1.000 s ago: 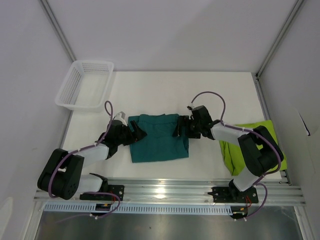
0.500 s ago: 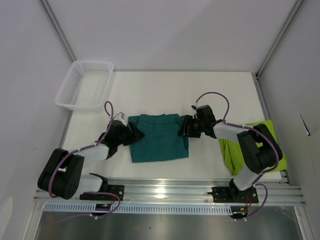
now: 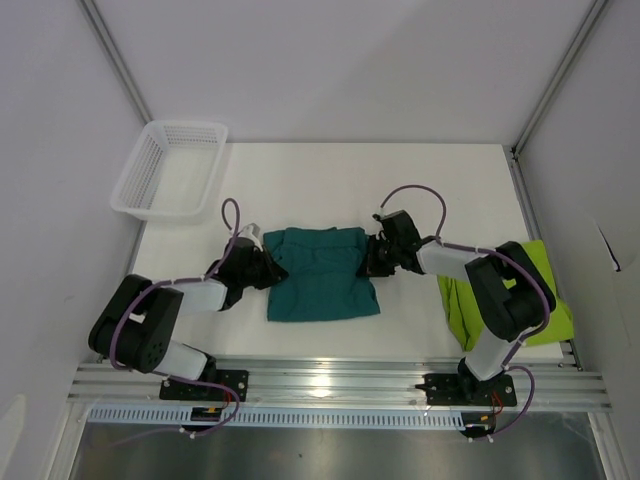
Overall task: Fold and stack the shorts
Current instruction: Neatly place the folded shorts to the corner
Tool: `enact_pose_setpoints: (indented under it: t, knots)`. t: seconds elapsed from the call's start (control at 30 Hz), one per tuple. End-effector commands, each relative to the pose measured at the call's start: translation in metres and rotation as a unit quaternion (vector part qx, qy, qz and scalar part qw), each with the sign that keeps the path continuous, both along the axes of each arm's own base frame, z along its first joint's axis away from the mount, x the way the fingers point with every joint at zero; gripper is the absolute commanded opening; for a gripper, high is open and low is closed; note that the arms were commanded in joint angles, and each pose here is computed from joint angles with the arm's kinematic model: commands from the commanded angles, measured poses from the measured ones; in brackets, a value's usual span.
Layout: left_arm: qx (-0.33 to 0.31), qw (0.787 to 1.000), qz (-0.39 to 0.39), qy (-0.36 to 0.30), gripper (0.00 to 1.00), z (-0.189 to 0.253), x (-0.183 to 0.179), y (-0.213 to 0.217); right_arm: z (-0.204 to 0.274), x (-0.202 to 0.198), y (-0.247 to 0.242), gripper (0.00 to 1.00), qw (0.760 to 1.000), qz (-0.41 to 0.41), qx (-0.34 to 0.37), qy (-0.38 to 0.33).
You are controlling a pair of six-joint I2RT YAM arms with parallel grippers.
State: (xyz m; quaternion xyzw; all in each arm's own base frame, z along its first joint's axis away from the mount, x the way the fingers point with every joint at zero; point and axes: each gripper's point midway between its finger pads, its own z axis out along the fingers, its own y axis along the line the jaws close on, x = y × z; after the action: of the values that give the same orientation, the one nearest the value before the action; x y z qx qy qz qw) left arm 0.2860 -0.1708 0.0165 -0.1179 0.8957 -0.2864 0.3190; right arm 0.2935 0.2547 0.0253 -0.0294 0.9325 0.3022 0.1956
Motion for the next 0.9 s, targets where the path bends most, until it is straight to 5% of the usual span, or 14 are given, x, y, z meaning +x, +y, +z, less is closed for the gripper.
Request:
enact_pose_setpoints:
  t: [0.0,0.2,0.47,0.57,0.87]
  knots:
    - [0.017,0.999,-0.009,0.035,0.0,-0.014,-0.012,-0.002,0.009,0.008,-0.016,0.0,0.999,-0.02,-0.048,-0.012]
    - [0.022,0.999,-0.023,0.017,0.0,0.005,-0.014,-0.027,0.046,0.016,-0.069,0.0,0.99,-0.09,-0.104,-0.039]
    - [-0.019,0.998,-0.057,-0.034,0.0,0.064,-0.025,-0.133,0.101,0.011,-0.142,0.0,0.971,-0.19,-0.137,-0.055]
    - [-0.034,0.995,-0.074,-0.064,0.0,0.1,-0.024,-0.183,0.109,0.005,-0.184,0.0,0.952,-0.252,-0.164,-0.053]
    - [-0.075,0.983,-0.136,-0.094,0.0,0.117,-0.049,-0.297,0.141,-0.015,-0.308,0.0,0.888,-0.418,-0.186,-0.052]
